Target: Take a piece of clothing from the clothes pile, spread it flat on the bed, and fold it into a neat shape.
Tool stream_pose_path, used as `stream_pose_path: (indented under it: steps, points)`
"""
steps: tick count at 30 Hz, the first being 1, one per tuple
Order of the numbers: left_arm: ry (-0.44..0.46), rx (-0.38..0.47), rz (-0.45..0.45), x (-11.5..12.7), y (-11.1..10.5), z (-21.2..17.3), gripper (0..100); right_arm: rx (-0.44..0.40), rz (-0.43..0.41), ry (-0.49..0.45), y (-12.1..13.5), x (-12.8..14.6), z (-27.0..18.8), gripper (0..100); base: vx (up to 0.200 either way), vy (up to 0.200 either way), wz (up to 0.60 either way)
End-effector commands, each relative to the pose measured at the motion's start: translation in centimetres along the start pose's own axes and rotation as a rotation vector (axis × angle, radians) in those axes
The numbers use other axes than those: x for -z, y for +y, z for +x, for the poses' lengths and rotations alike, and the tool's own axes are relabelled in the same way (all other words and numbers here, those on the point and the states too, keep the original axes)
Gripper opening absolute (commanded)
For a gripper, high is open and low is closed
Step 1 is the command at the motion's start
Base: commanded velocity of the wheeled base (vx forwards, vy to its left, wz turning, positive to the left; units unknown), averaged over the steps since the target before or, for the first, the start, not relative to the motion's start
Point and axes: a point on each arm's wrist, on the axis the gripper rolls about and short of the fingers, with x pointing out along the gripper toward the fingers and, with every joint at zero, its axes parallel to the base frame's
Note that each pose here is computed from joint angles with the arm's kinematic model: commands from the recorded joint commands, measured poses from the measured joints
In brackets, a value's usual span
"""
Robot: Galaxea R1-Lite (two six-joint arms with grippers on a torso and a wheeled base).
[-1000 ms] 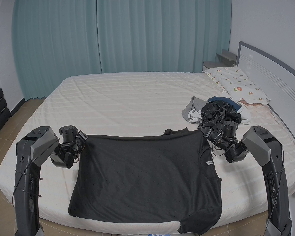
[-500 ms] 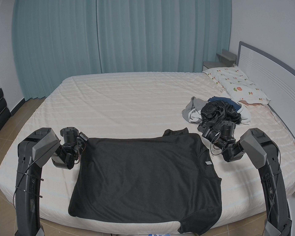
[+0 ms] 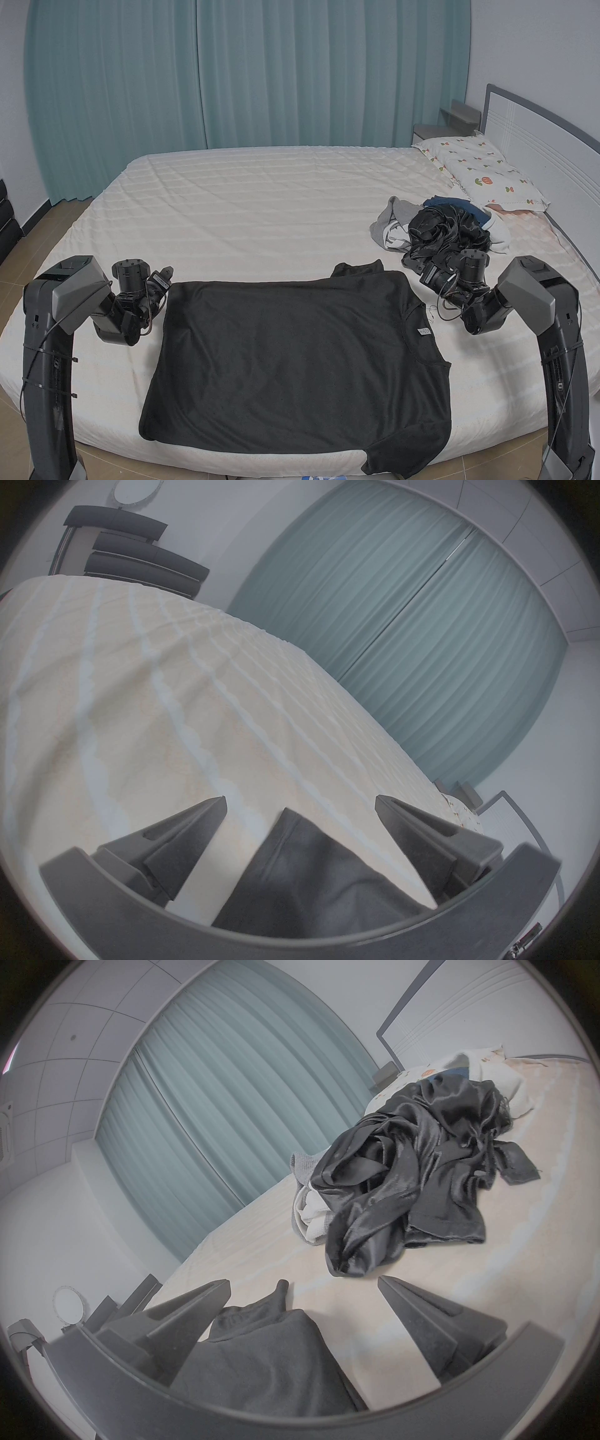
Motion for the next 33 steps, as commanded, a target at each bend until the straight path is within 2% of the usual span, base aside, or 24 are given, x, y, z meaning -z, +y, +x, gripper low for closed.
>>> stream_pose_path:
  steps: [1,8,12,14,17,22,25,29,33]
  points:
    - [0.038,0.059,-0.027,-2.9,-0.4,-7.4,100,0.001,0.01,-0.004,2.6,-2.7,-7.2,100,0.0,0.0,0.0]
    - [0.098,0.046,-0.022,-1.2,1.2,-13.1,100,0.015,0.04,0.052,4.1,-1.2,-14.2,100,0.0,0.0,0.0]
    - [0.174,0.034,-0.025,0.1,2.5,-16.3,100,0.052,0.062,0.123,4.3,0.6,-17.6,100,-0.1,0.0,0.0]
    - [0.22,0.026,-0.028,0.8,3.2,-17.8,100,0.064,0.101,0.139,4.2,1.5,-19.3,100,-0.2,0.0,0.0]
    - [0.248,0.007,-0.025,1.4,3.7,-18.8,100,0.064,0.139,0.154,4.1,2.5,-20.6,100,-0.2,0.0,0.0]
    - [0.297,-0.024,-0.016,2.3,4.3,-19.9,100,0.082,0.147,0.217,3.2,4.6,-22.2,100,-0.2,0.0,0.0]
    - [0.318,-0.028,-0.013,2.6,4.5,-20.0,100,0.08,0.153,0.228,3.0,5.0,-22.2,100,0.0,0.0,0.0]
    - [0.394,-0.047,-0.009,3.5,5.3,-20.9,100,0.104,0.163,0.266,2.5,5.8,-22.3,100,0.0,0.0,0.0]
    - [0.48,-0.019,0.036,4.0,5.9,-21.9,100,0.096,0.171,0.285,2.5,6.0,-22.5,100,0.0,0.0,0.0]
